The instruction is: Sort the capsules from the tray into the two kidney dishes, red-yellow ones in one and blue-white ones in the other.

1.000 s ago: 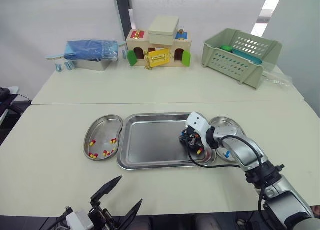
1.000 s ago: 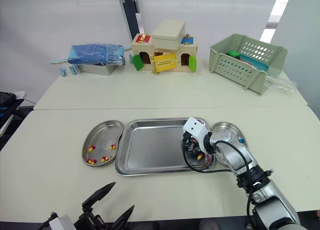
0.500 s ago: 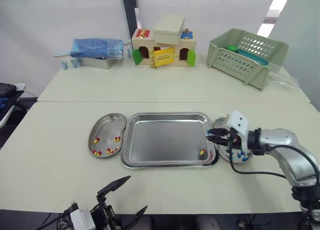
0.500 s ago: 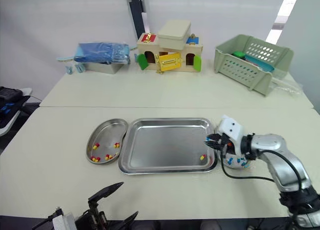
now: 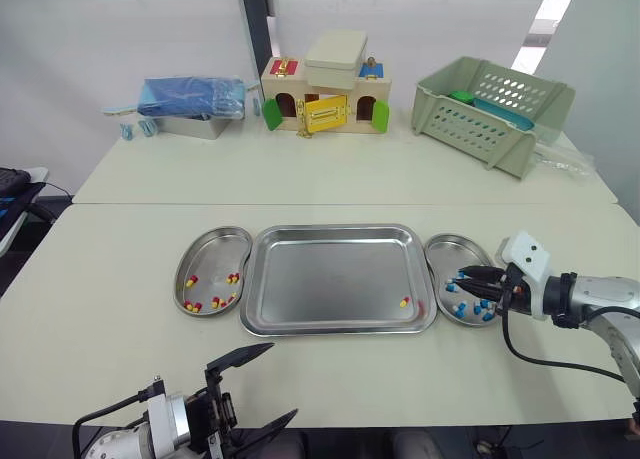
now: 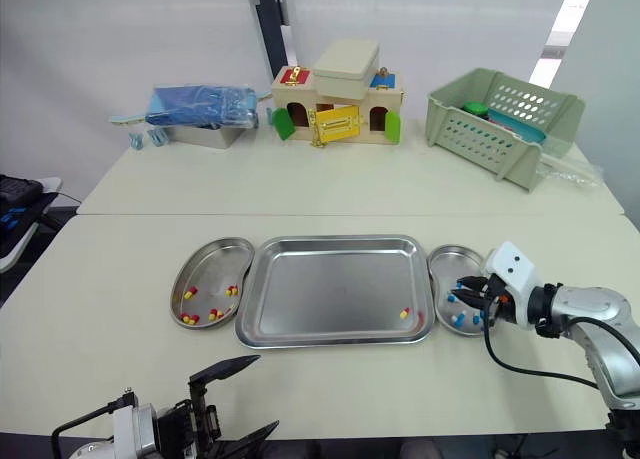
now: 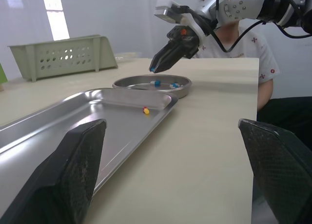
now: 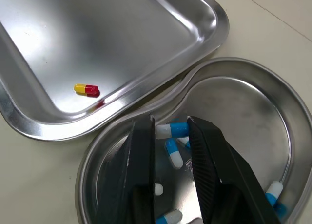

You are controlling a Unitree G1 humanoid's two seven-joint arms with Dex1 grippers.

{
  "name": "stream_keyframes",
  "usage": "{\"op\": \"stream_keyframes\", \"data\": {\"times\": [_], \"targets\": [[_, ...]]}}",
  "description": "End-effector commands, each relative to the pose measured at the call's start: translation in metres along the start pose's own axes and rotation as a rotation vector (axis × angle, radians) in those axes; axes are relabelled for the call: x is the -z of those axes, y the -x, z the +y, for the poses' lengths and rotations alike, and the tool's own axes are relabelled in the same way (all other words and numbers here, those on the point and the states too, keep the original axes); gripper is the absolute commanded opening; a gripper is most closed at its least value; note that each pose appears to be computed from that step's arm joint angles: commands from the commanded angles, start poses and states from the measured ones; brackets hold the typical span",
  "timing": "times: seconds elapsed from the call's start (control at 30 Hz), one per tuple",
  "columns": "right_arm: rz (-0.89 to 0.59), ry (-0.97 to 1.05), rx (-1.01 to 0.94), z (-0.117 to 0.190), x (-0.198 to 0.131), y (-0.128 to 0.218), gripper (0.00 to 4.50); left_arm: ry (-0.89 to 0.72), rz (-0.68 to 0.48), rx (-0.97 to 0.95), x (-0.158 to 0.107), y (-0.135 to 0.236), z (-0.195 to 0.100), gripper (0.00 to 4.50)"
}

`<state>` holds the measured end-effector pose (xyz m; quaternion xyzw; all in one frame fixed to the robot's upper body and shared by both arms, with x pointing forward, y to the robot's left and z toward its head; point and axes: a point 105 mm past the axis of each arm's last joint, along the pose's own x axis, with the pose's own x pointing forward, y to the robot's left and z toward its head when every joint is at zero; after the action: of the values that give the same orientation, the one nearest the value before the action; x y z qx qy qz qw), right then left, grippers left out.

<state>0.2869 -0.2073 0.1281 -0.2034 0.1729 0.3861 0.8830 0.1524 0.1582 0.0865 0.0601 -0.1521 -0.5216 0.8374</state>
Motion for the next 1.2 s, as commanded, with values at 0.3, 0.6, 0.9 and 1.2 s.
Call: {"op": "stream_keyframes", "data": {"times": [0.3, 0.6, 0.9, 1.2], "targets": [[0.012, 0.036, -0.009, 0.001, 0.001, 0.005, 3.89, -0.012, -0.015, -0.018, -0.003, 0.000, 0.003, 4.50], [-0.077, -0.011, 0.012, -0.014, -0.011, 0.023, 4.48, -0.029, -0.005, -0.067, 0.000, -0.001, 0.010, 4.50], [-0.115, 0.036, 0.063, -0.045, 0.011, 0.056, 4.48, -0.064, 0.159, -0.382, -0.009, 0.037, 0.072, 4.50], [0.021, -0.061, 0.122, -0.081, 0.043, 0.081, 4.48, 0.029, 0.442, -0.746, -0.058, 0.136, 0.151, 4.50]]}}
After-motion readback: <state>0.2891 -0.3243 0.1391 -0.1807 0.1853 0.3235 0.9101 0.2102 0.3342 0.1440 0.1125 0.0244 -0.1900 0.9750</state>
